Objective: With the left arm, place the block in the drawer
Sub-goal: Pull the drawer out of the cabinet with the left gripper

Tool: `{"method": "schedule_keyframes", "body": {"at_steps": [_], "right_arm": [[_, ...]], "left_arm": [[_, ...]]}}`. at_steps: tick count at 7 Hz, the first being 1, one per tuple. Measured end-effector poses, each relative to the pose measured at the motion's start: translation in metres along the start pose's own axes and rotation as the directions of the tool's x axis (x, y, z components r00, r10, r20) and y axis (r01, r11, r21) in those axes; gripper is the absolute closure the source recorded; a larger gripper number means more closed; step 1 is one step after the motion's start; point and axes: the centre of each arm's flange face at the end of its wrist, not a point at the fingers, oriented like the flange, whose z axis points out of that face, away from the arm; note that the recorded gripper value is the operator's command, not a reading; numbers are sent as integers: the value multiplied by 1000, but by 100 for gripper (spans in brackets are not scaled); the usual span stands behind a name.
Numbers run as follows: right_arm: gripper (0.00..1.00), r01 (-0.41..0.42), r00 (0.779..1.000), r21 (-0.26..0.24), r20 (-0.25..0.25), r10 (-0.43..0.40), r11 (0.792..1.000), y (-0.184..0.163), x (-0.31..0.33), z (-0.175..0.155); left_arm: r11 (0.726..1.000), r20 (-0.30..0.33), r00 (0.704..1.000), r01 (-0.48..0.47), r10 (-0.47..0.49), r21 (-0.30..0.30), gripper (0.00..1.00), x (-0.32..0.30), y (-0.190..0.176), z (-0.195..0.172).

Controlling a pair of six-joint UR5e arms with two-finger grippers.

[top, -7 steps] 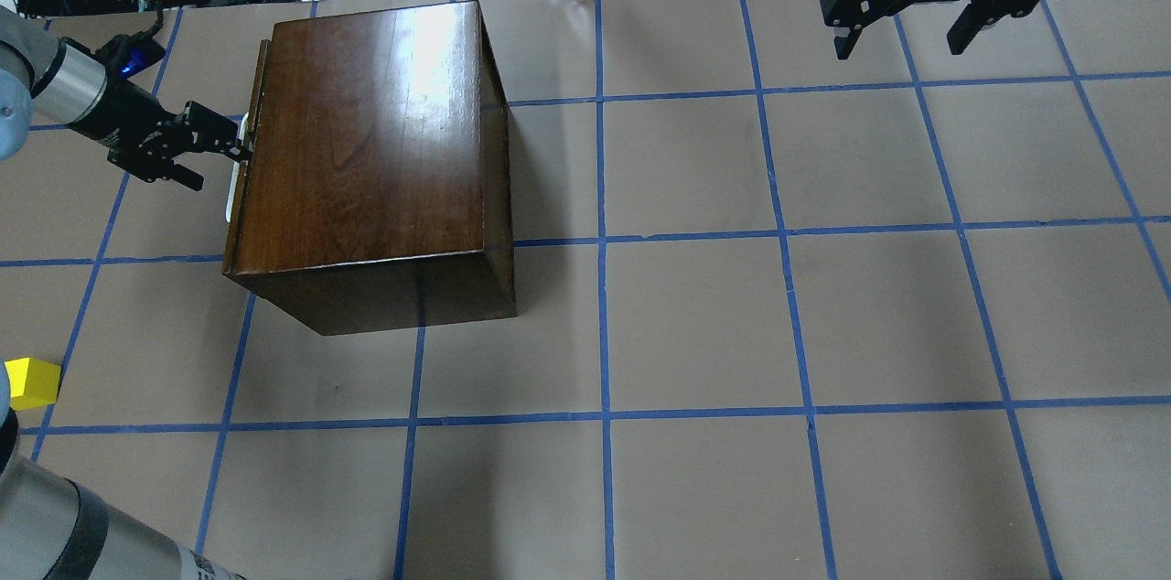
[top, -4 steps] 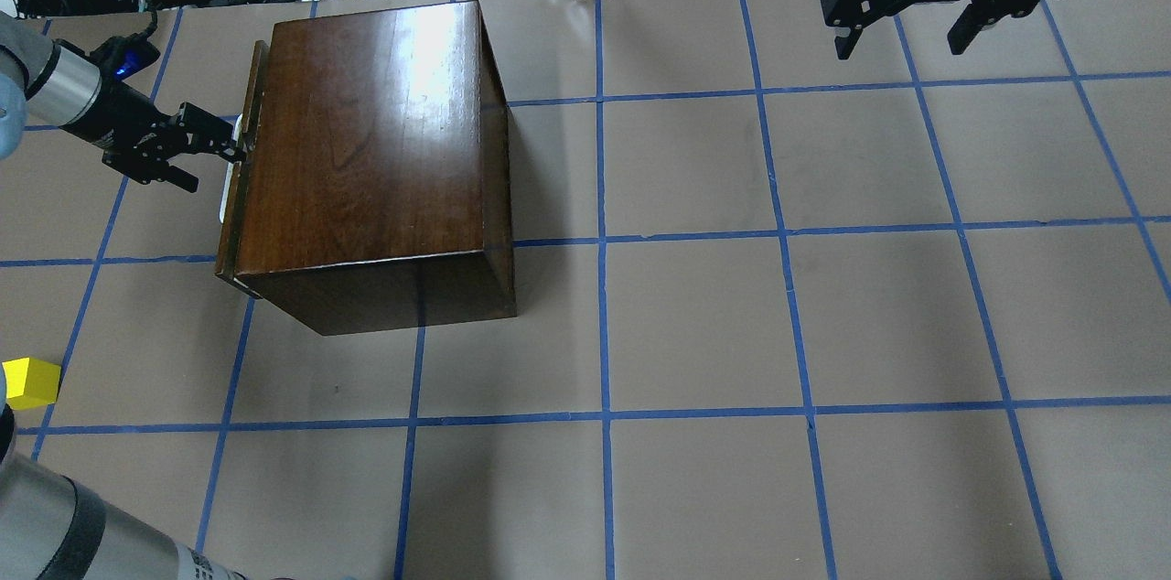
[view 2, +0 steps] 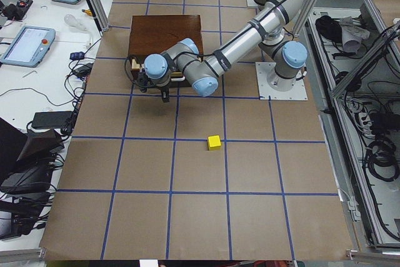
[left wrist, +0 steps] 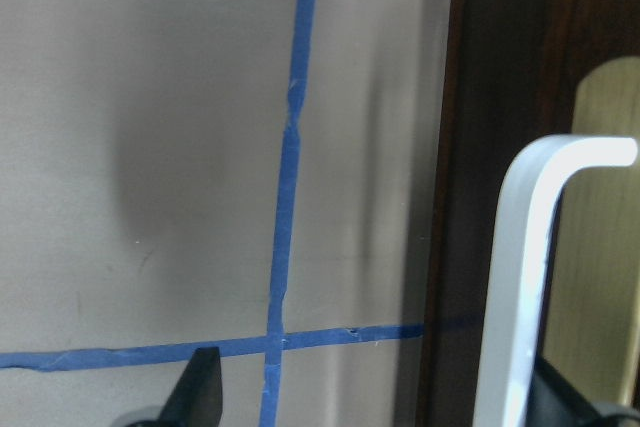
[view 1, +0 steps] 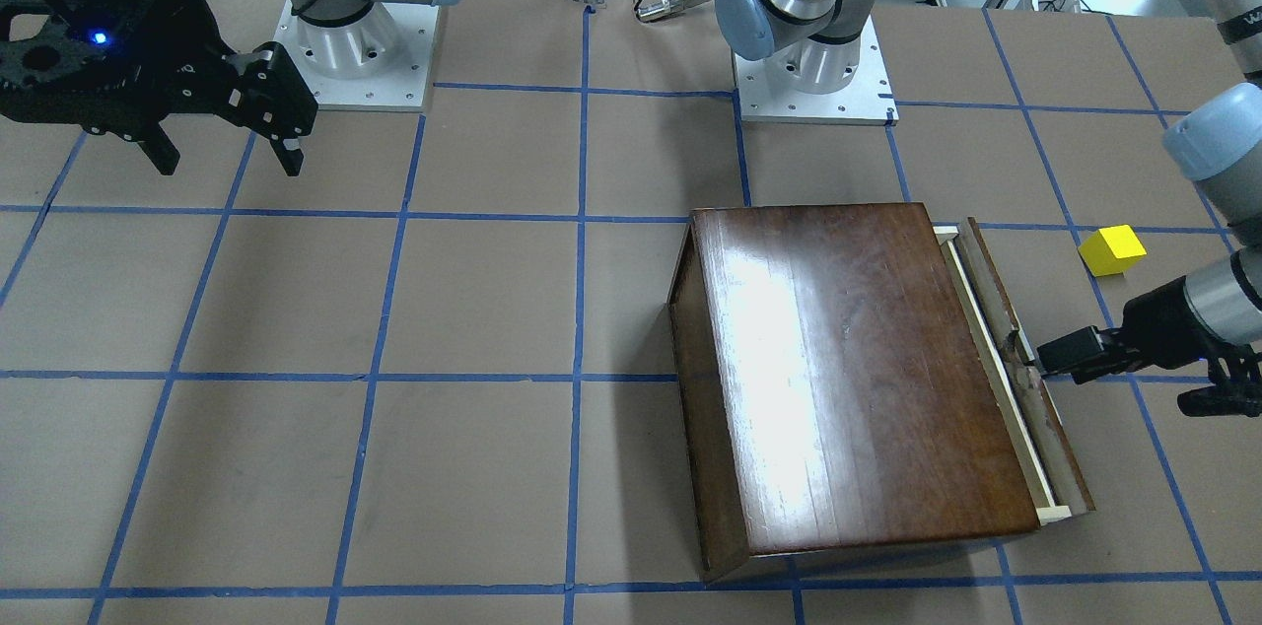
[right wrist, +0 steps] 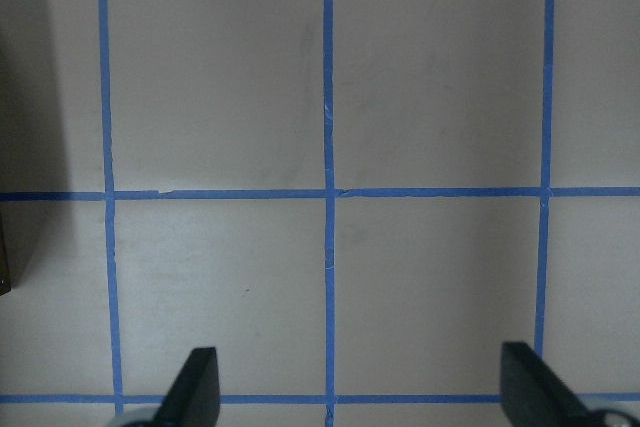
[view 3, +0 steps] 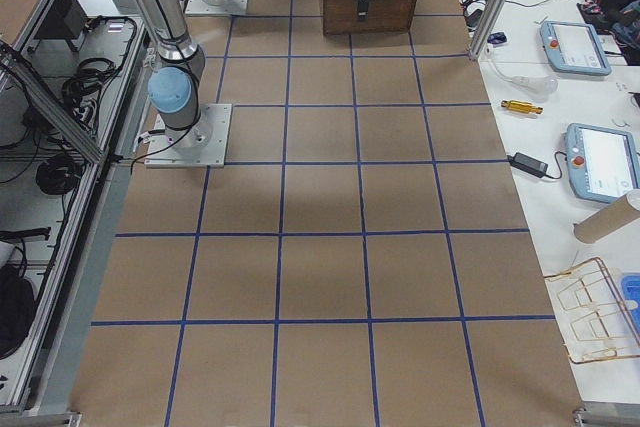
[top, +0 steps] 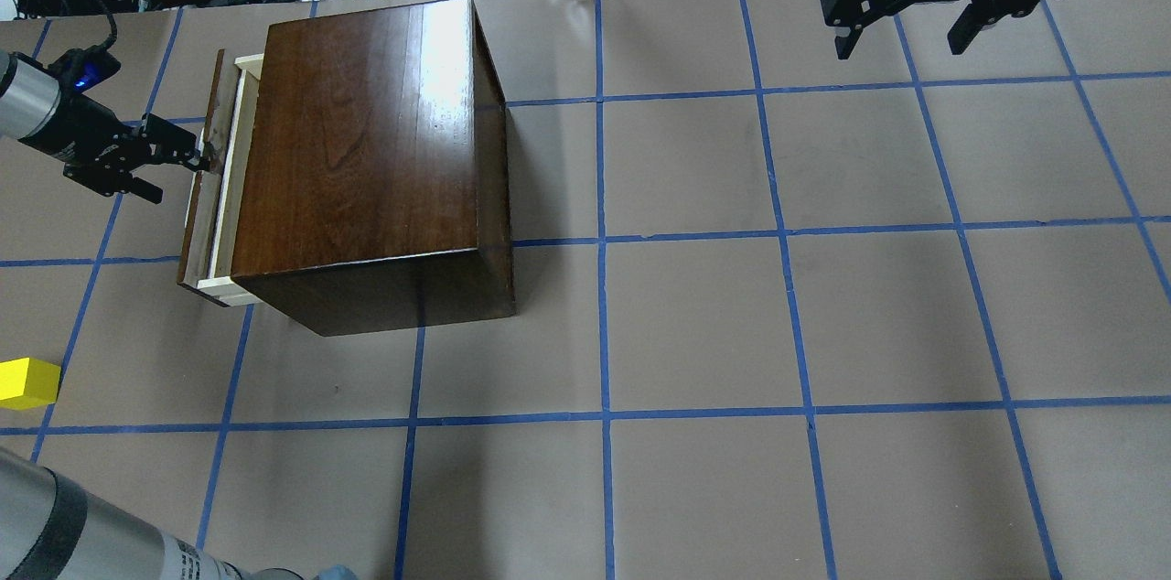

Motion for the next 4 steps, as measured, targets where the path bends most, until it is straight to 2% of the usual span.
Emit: {"method": "schedule_keyframes", "body": {"at_steps": [4], "right_arm": [[0,0,1000,0,0,0,1000,0,0,0]], "left_arm": [[1000,3,1000,27,-27,7,0,-23,6,-8]]}}
